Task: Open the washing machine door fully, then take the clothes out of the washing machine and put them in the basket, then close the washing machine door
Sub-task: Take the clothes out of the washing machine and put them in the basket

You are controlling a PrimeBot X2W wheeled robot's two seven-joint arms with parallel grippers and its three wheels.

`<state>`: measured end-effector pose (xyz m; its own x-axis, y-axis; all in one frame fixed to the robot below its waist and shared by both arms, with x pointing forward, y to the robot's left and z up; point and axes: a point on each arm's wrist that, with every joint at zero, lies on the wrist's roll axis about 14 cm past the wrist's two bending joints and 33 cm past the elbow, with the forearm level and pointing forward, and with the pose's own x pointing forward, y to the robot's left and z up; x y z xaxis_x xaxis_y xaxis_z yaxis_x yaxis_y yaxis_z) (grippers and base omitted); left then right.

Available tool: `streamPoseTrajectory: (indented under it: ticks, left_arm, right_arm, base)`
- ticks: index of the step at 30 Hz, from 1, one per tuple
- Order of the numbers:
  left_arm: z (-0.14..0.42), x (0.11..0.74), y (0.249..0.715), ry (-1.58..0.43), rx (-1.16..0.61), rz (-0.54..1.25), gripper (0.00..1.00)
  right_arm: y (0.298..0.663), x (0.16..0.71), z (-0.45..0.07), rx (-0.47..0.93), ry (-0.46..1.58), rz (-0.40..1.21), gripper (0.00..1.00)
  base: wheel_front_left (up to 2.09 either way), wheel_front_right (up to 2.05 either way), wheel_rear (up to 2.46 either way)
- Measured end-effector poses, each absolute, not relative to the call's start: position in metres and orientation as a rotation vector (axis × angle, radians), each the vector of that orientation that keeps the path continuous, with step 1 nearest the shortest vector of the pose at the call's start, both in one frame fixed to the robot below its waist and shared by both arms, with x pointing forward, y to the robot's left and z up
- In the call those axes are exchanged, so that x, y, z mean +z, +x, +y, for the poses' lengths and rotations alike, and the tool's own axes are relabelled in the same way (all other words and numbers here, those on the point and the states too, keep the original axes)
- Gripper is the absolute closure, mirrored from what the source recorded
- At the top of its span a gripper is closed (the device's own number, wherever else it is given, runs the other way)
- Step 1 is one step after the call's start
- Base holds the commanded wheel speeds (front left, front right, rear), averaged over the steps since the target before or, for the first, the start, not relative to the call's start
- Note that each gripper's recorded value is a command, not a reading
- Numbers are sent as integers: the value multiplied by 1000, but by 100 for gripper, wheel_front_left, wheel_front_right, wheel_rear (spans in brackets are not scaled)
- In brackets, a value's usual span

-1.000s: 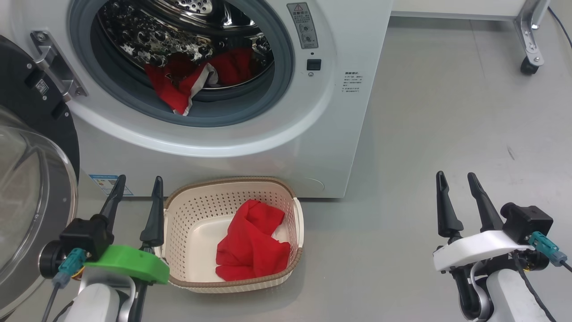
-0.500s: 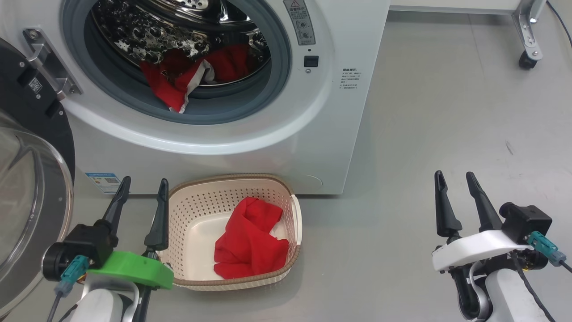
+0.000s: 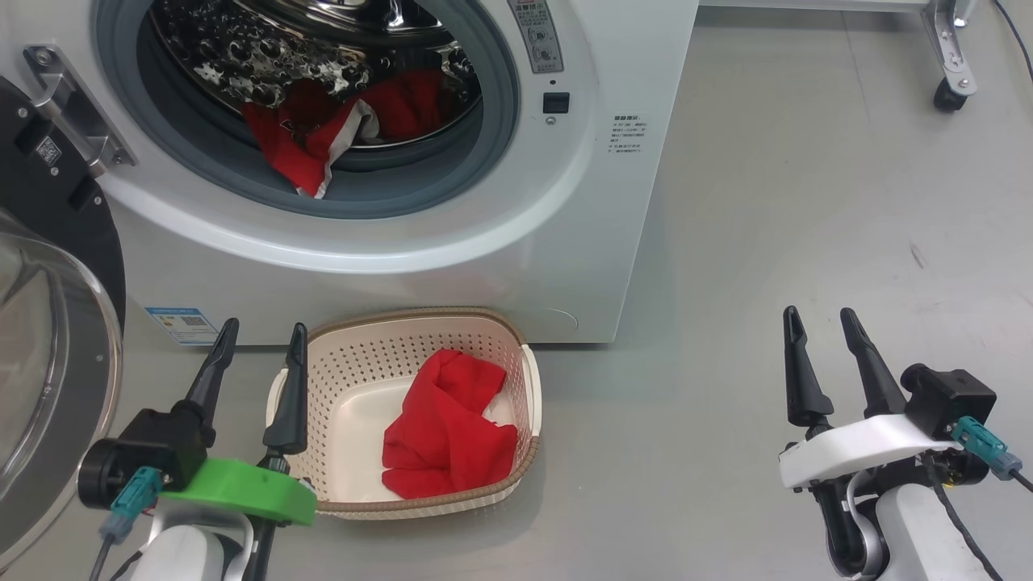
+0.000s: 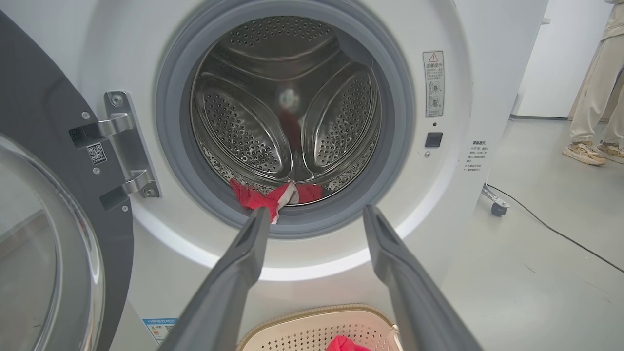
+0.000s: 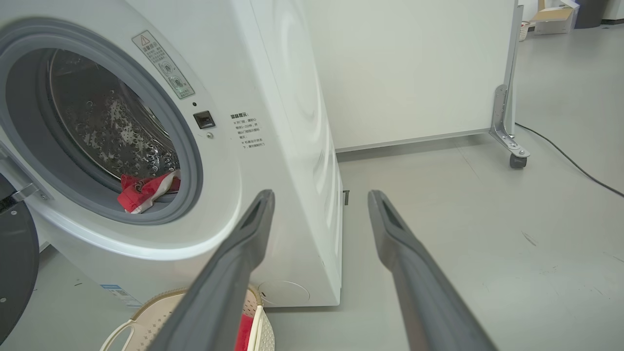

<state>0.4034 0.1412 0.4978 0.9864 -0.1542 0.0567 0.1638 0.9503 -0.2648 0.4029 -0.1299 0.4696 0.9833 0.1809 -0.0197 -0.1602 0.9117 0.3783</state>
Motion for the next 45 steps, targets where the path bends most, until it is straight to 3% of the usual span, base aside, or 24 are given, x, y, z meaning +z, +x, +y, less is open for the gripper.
streamPoseTrajectory:
  ticks: [27,45]
  left_arm:
    - [128,462,429,-263,-198,45,0]
    - [102,444,530,-210,-307,78,0]
  right_arm:
    - [416,439,-137,140,393,122,0]
    - [426,410,-176,3,393,169,0]
  base:
    - [0,0,0]
    - [0,0,0]
